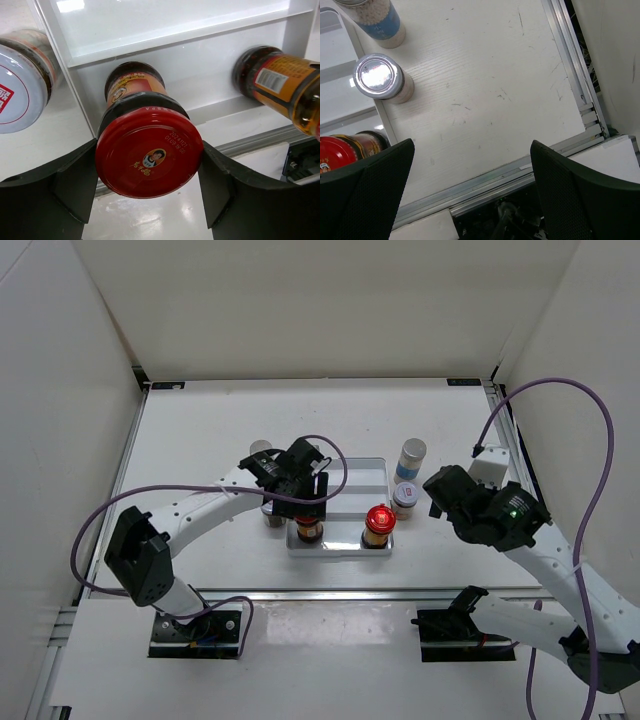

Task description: Organize the condiment bottles

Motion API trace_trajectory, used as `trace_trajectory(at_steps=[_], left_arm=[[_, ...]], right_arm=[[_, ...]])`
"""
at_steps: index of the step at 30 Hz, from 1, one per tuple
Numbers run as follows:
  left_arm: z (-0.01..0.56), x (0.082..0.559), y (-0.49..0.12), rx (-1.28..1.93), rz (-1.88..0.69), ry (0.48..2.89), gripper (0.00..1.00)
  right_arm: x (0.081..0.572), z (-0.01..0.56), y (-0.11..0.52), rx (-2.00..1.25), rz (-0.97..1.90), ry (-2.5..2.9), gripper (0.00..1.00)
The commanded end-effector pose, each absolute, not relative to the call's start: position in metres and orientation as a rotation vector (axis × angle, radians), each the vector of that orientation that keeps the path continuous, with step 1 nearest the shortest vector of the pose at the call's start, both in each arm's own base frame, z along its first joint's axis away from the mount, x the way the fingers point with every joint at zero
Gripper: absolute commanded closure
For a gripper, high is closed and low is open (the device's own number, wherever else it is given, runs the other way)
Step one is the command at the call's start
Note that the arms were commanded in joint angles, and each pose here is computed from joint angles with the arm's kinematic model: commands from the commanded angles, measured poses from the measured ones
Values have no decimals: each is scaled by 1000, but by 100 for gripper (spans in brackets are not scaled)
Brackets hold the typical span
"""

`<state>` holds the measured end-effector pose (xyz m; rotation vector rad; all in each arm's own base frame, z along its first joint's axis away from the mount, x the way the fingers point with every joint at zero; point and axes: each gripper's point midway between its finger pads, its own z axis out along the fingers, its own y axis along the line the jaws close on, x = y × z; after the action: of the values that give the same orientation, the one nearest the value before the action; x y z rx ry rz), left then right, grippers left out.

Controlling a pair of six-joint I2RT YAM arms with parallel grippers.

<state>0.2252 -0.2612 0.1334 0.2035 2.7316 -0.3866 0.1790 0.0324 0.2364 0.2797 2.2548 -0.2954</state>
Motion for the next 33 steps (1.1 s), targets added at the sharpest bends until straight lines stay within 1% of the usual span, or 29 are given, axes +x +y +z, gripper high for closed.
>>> trace_trajectory(at_steps=[1,4,7,8,12,15,17,18,20,21,22,23,25,26,28,30,33], left_arm=[[144,231,-272,225,-454,2672,21],[138,227,-272,245,-451,2693,19],[139,228,-275,248,-469,2689,13],[147,228,-278,266,-496,2669,0],[179,235,-283,289,-557,2580,0],[221,242,-278,324,-552,2481,0],[237,244,-269,344,-512,2441,0],[248,246,-266,357,-504,2403,0],[272,253,-243,369,-436,2303,0],[278,260,-226,344,-386,2276,0],[276,263,-211,332,-329,2263,0],[286,265,-190,339,-267,2213,0],[275,274,-154,312,-150,2211,0],[278,274,-139,326,-102,2185,0],[269,278,-111,241,18,2179,0],[260,269,-104,152,-9,2159,0],[241,261,-101,107,-63,2134,0]], right_arm=[[168,235,14,244,-409,2278,0],[167,234,16,254,-395,2285,0],[167,234,25,297,-332,2307,0],[170,231,33,296,-311,2322,0],[190,220,66,202,-279,2392,0],[212,210,87,119,-293,2423,0],[225,197,96,83,-296,2466,0],[236,195,107,76,-244,2461,0],[250,188,110,50,-214,2487,0],[257,183,122,37,-121,2502,0],[265,181,118,68,-100,2511,0],[270,174,119,53,-82,2537,0],[283,169,119,76,-9,2557,0],[284,162,129,53,69,2600,0],[293,150,131,37,122,2634,0],[296,144,142,8,192,2667,0],[301,127,144,1,189,2718,0]])
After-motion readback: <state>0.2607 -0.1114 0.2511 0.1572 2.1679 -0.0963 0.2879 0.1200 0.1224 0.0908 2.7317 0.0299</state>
